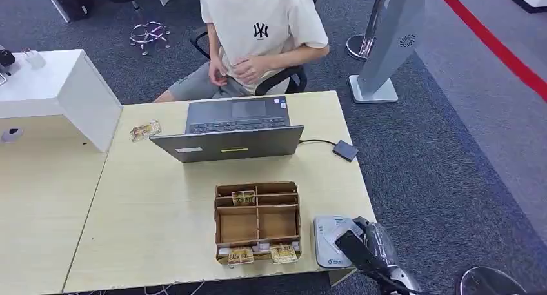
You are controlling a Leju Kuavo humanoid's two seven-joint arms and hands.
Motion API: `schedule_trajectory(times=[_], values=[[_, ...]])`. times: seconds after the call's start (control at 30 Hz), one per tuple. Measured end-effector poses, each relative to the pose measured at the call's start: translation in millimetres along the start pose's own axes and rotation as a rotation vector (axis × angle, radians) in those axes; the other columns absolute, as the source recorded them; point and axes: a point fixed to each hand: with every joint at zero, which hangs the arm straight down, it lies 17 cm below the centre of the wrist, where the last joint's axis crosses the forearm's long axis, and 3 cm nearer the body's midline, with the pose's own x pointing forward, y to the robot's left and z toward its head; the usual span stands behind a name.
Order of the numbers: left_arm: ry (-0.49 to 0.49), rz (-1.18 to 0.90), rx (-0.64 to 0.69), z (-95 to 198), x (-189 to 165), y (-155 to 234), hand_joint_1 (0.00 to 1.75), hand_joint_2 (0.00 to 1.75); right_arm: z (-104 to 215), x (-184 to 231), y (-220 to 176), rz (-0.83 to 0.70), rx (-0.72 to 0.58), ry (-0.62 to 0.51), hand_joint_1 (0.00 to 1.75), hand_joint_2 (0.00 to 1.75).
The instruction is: Pass the card to the sensor for recognition and then transmit it.
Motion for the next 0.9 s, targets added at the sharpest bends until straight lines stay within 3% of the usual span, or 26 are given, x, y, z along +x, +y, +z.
schedule_trajectory(times=[0.9], values=[[0.010,-0.003,-0.002,-0.1,-2.3,-0.2,0.00,0.00,2.4,-7.1,8.8,0.070,0.000,0.020,1.75,1.75]])
